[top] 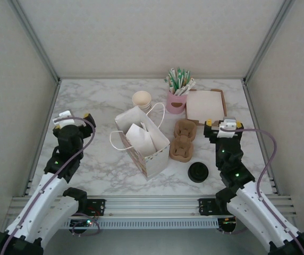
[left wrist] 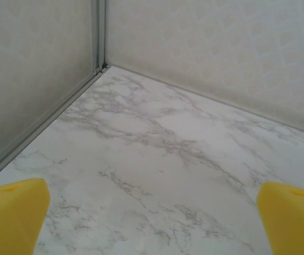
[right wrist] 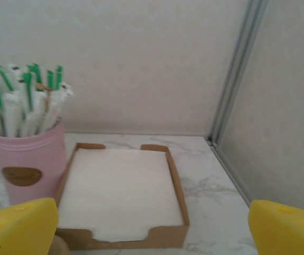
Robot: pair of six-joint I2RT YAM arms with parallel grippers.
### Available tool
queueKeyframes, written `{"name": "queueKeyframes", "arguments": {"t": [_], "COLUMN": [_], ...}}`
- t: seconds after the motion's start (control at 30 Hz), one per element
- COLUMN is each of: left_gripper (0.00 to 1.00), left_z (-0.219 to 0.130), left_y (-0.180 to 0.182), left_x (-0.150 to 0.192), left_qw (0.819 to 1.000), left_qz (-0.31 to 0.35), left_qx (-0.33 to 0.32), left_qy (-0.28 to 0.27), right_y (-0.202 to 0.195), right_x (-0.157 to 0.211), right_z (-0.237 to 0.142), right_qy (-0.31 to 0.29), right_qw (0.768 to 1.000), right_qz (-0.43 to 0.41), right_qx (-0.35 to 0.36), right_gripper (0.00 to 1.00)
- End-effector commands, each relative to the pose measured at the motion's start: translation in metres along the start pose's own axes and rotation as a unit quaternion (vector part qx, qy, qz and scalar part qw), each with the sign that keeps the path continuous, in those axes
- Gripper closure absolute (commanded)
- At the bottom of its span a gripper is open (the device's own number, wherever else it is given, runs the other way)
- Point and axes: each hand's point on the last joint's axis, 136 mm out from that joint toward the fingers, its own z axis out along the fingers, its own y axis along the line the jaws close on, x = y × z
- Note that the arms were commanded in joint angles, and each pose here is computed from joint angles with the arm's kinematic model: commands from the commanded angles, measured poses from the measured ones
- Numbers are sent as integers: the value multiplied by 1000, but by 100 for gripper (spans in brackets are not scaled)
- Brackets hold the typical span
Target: Pack the takeout coffee
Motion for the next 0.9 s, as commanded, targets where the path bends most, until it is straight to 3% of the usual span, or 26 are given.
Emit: {"name": "queueKeyframes", "arguments": {"t": [0.0,0.3,0.67,0.87], "left_gripper": [0,0,0,0], "left_z": [8,33,56,66], "left_y": [-6,9,21,27], "left_x": [-2,31,67,79], "left_qw": [1000,999,994,994], "left_qz": [11,-3,80,70], "left_qx": [13,-29,-65,-76], "left_qy": [-23,-13,32,30], "right_y": [-4,-20,-31,-26], "right_x": [12,94,128,139], "right_z": [11,33,55,62], "right_qy": [-1,68,120,138], "right_qw": [999,995,988,987], "right_qz": [45,70,57,45], "right_qx": [5,34,78,71], "right_gripper": [7,6,6,5]}}
